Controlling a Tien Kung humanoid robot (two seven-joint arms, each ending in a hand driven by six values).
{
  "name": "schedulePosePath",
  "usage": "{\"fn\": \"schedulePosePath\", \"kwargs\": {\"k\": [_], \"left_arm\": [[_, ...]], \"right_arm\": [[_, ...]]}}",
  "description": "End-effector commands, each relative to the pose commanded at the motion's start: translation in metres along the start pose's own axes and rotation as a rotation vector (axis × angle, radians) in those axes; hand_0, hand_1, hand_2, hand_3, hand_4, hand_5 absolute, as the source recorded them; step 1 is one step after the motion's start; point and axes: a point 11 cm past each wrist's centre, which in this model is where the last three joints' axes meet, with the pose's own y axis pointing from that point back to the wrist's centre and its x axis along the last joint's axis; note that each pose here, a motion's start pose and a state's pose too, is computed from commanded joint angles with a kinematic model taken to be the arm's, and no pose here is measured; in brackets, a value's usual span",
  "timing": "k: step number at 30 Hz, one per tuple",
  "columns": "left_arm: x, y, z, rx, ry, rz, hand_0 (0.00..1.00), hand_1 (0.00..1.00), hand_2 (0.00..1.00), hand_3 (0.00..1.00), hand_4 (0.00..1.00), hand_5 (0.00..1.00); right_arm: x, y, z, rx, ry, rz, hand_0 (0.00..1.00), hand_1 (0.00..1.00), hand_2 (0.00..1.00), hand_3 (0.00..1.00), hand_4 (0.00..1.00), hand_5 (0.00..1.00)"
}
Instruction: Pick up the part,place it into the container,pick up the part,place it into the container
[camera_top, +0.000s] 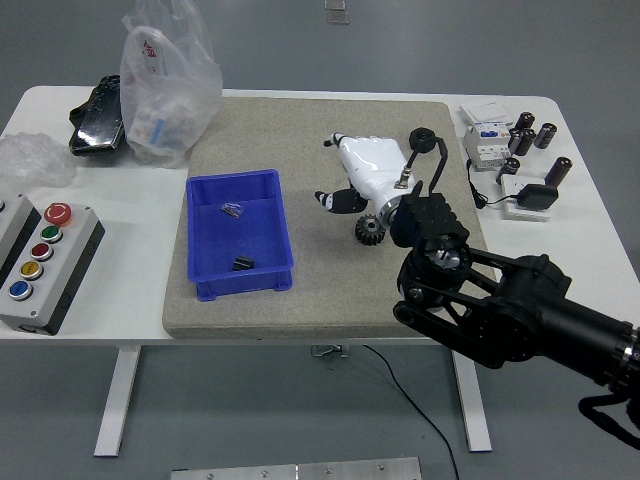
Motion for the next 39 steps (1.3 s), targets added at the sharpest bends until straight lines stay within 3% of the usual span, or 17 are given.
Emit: {"fn": "schedulePosePath", "kwargs": {"k": [1, 6, 7, 18, 19, 24, 25, 30, 31, 36, 37, 39], "left_arm": [[0.000, 0.000, 0.000, -0.001, 0.000, 0.000, 0.755, 0.649, 0.591, 0.656, 0.688, 0.358], [0.000, 0.000, 0.002, -0.005, -0.002, 0.000, 0.755, 0.649, 0.591, 0.656, 0.688, 0.358], [0.000, 0.000, 0.002, -0.005, -0.002, -0.001, 0.755, 0.649, 0.590, 0.656, 0.687, 0.364], [0.000, 0.000, 0.003, -0.006, -0.007, -0.001, 0.754, 0.648, 0.590, 0.651, 0.687, 0.364], [0.000, 0.000, 0.003, -0.005, -0.007, -0.001, 0.754, 0.650, 0.590, 0.648, 0.687, 0.365], [-0.001, 0.000, 0.003, -0.006, -0.008, -0.002, 0.754, 0.650, 0.590, 0.648, 0.687, 0.365], [-0.001, 0.000, 0.003, -0.007, -0.008, -0.002, 0.754, 0.649, 0.590, 0.648, 0.687, 0.366], [0.000, 0.000, 0.004, -0.009, -0.009, 0.000, 0.754, 0.649, 0.590, 0.648, 0.687, 0.366], [0.000, 0.000, 0.004, -0.008, -0.009, 0.000, 0.754, 0.649, 0.593, 0.648, 0.686, 0.366], [-0.001, 0.000, 0.003, -0.009, -0.009, -0.001, 0.754, 0.649, 0.593, 0.648, 0.686, 0.366], [-0.001, 0.000, 0.003, -0.010, -0.009, -0.001, 0.754, 0.649, 0.593, 0.647, 0.683, 0.364], [-0.002, 0.000, 0.003, -0.011, -0.009, -0.002, 0.754, 0.649, 0.593, 0.647, 0.683, 0.364]], "right_arm": [[-0.004, -0.002, 0.008, -0.023, 0.015, -0.015, 0.261, 0.567, 0.721, 0.855, 0.849, 0.386], [-0.027, -0.001, 0.029, -0.083, 0.021, -0.085, 0.261, 0.567, 0.721, 0.855, 0.849, 0.386], [-0.031, 0.000, 0.030, -0.088, 0.018, -0.095, 0.397, 0.820, 0.911, 0.960, 0.973, 0.558], [-0.061, 0.004, 0.035, -0.120, -0.009, -0.163, 0.390, 0.802, 0.880, 0.930, 0.981, 0.570], [-0.063, 0.005, 0.035, -0.121, -0.013, -0.166, 0.376, 0.764, 0.815, 0.856, 0.968, 0.567], [-0.075, 0.007, 0.031, -0.123, -0.022, -0.190, 0.376, 0.764, 0.815, 0.856, 0.968, 0.567], [-0.077, 0.007, 0.032, -0.127, -0.026, -0.193, 0.317, 0.585, 0.667, 0.790, 0.750, 0.369], [-0.085, 0.007, 0.034, -0.146, -0.038, -0.187, 0.317, 0.585, 0.667, 0.790, 0.750, 0.369], [-0.086, 0.007, 0.035, -0.150, -0.034, -0.188, 0.271, 0.431, 0.511, 0.631, 0.294, 0.197], [-0.092, 0.007, 0.039, -0.160, -0.011, -0.201, 0.271, 0.431, 0.511, 0.631, 0.294, 0.197], [-0.092, 0.007, 0.040, -0.159, -0.009, -0.199, 0.246, 0.361, 0.425, 0.530, 0.160, 0.023], [-0.090, 0.007, 0.040, -0.155, -0.008, -0.190, 0.246, 0.361, 0.425, 0.530, 0.160, 0.023]]}}
